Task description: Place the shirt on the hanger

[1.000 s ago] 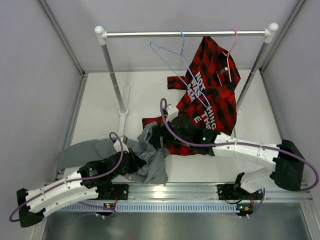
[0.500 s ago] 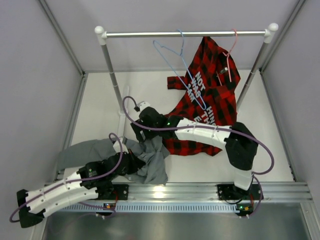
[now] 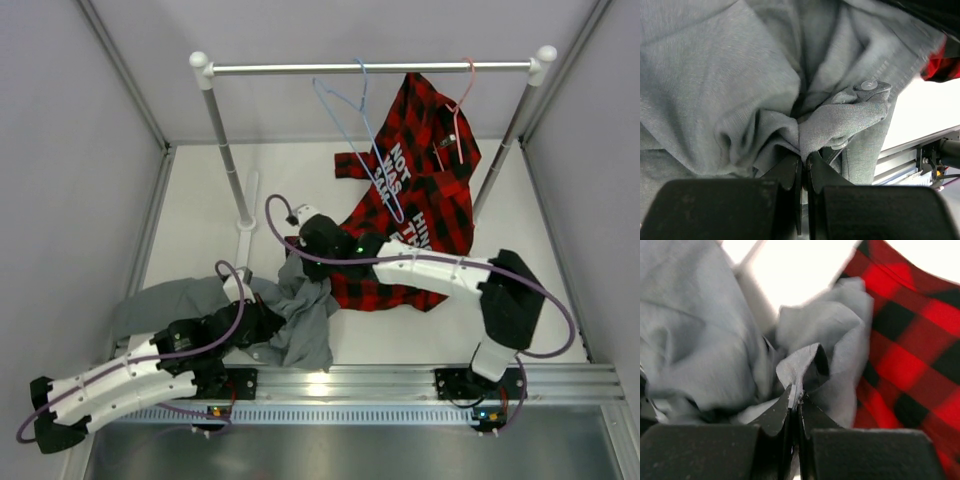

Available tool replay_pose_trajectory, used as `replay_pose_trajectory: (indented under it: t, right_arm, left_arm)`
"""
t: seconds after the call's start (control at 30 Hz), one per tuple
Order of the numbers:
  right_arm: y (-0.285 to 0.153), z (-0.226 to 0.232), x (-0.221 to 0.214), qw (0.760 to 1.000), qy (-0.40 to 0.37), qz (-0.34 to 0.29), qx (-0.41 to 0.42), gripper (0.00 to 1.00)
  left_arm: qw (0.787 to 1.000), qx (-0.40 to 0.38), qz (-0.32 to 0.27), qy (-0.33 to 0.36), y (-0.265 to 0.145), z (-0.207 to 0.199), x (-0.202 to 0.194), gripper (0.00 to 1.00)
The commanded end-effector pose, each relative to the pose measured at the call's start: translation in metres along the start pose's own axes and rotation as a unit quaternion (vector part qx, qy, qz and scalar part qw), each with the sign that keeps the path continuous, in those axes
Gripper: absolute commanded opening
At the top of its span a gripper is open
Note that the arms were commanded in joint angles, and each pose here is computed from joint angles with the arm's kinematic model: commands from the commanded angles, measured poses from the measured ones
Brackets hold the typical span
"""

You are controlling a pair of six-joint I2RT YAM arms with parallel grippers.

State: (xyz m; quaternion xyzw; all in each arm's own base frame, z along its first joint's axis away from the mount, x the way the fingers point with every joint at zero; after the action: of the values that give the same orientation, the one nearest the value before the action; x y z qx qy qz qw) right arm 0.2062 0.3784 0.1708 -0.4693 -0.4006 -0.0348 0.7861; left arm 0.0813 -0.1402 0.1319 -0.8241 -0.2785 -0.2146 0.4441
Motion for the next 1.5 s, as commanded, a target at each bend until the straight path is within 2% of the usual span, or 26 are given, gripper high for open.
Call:
replay_pose_trajectory:
  t: [0.0,0.03,0.1,0.13,0.2,0.23,0.3,0.33,0.37,0.4,0.43,0.5,0.63,0.67,0.7,0.8,0.93,1.07,1.13,1.2,1.23,1.3,1.33,1.37,1.43,1.47]
  right_arm:
    - [-0.059,-0.008,0.043,0.989,0.051,-0.133,0.031,0.00]
    - [-0.083,-0.009,0.058,0.979,0.067,-0.190,0.038,0.00]
    - [-0.091,-0.021,0.043,0.973,0.080,-0.212,0.032,0.00]
    - [-0.114,-0.024,0.048,0.962,0.097,-0.252,0.042,0.00]
    - [-0.121,-0.037,0.034,0.953,0.115,-0.277,0.045,0.00]
    - [-0.144,-0.042,0.037,0.940,0.131,-0.311,0.051,0.00]
    - [-0.149,-0.055,0.016,0.933,0.142,-0.328,0.044,0.00]
    - [-0.172,-0.059,0.017,0.916,0.159,-0.364,0.057,0.01]
    - [-0.165,-0.067,-0.002,0.917,0.161,-0.360,0.054,0.02]
    - [-0.174,-0.067,-0.003,0.904,0.169,-0.385,0.073,0.05]
    - [-0.190,-0.066,-0.007,0.890,0.177,-0.408,0.102,0.07]
    - [-0.188,-0.071,-0.025,0.893,0.164,-0.404,0.114,0.03]
    - [-0.198,-0.076,-0.058,0.905,0.137,-0.378,0.135,0.02]
    - [-0.193,-0.078,-0.067,0.911,0.135,-0.365,0.134,0.02]
    - [-0.192,-0.080,-0.074,0.914,0.140,-0.356,0.135,0.03]
    - [-0.193,-0.086,-0.096,0.917,0.150,-0.340,0.144,0.04]
    - [-0.192,-0.092,-0.113,0.922,0.160,-0.325,0.138,0.00]
    - [-0.185,-0.090,-0.124,0.924,0.159,-0.310,0.157,0.00]
    - [-0.185,-0.083,-0.128,0.923,0.147,-0.302,0.189,0.00]
    - [-0.182,-0.080,-0.130,0.922,0.138,-0.298,0.204,0.00]
    - [-0.182,-0.079,-0.131,0.922,0.134,-0.297,0.208,0.00]
    - [-0.182,-0.079,-0.131,0.922,0.129,-0.299,0.207,0.00]
    - [-0.185,-0.079,-0.130,0.920,0.127,-0.306,0.210,0.00]
    - [-0.187,-0.079,-0.130,0.918,0.126,-0.309,0.212,0.00]
    - [-0.190,-0.082,-0.130,0.917,0.129,-0.318,0.204,0.00]
    - [-0.191,-0.084,-0.129,0.917,0.131,-0.319,0.199,0.00]
  left_arm:
    - [0.998,-0.002,-0.049,0.029,-0.011,-0.011,0.026,0.00]
    - [0.998,0.001,-0.058,0.033,-0.012,-0.013,0.030,0.00]
    - [0.995,0.014,-0.085,0.052,-0.015,-0.014,0.042,0.00]
    - [0.994,0.021,-0.093,0.060,-0.015,-0.014,0.045,0.00]
    - [0.990,0.043,-0.109,0.074,-0.016,-0.014,0.054,0.00]
    - [0.989,0.051,-0.115,0.075,-0.017,-0.013,0.057,0.00]
    - [0.986,0.062,-0.135,0.070,-0.021,-0.013,0.065,0.00]
    - [0.986,0.064,-0.143,0.061,-0.021,-0.013,0.067,0.00]
    - [0.985,0.065,-0.148,0.053,-0.022,-0.012,0.068,0.01]
    - [0.986,0.063,-0.151,0.043,-0.021,-0.011,0.067,0.05]
    - [0.986,0.050,-0.151,0.041,-0.019,-0.014,0.066,0.13]
    - [0.989,0.040,-0.137,0.050,-0.015,-0.015,0.060,0.23]
    - [0.994,0.029,-0.086,0.060,-0.010,-0.014,0.043,0.32]
    - [0.995,0.024,-0.077,0.062,-0.011,-0.014,0.040,0.41]
    - [0.995,0.020,-0.069,0.061,-0.012,-0.014,0.038,0.44]
    - [0.997,0.030,-0.056,0.049,-0.024,-0.010,0.039,0.47]
    - [0.995,0.046,-0.085,0.018,-0.050,-0.013,0.061,0.47]
    - [0.988,0.037,-0.149,0.006,-0.073,-0.029,0.097,0.45]
    - [0.983,0.048,-0.174,0.033,-0.073,-0.049,0.117,0.45]
    - [0.979,0.046,-0.183,0.074,-0.070,-0.073,0.134,0.49]
    - [0.978,0.070,-0.165,0.104,-0.050,-0.088,0.135,0.51]
    - [0.970,0.095,-0.151,0.164,-0.035,-0.104,0.143,0.53]
    - [0.968,0.100,-0.126,0.191,-0.017,-0.122,0.145,0.58]
    - [0.968,0.095,-0.103,0.208,-0.006,-0.129,0.146,0.66]
    - [0.971,0.098,-0.053,0.210,0.019,-0.125,0.164,0.67]
    - [0.975,0.082,0.013,0.207,0.043,-0.122,0.153,0.67]
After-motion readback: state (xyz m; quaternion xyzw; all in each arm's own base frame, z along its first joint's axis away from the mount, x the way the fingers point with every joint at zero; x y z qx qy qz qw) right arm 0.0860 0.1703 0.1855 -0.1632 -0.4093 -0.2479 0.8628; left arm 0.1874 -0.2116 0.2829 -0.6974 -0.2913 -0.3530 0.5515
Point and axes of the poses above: each gripper's point midway between its finger pads, its own y axis out along the fingers, its own z axis along the line the jaws close on, x = y × z, the point moved 6 cm from there along -y, back along the fingers, and after that the axes turned 6 degrees about y, right-handed, at the moved point
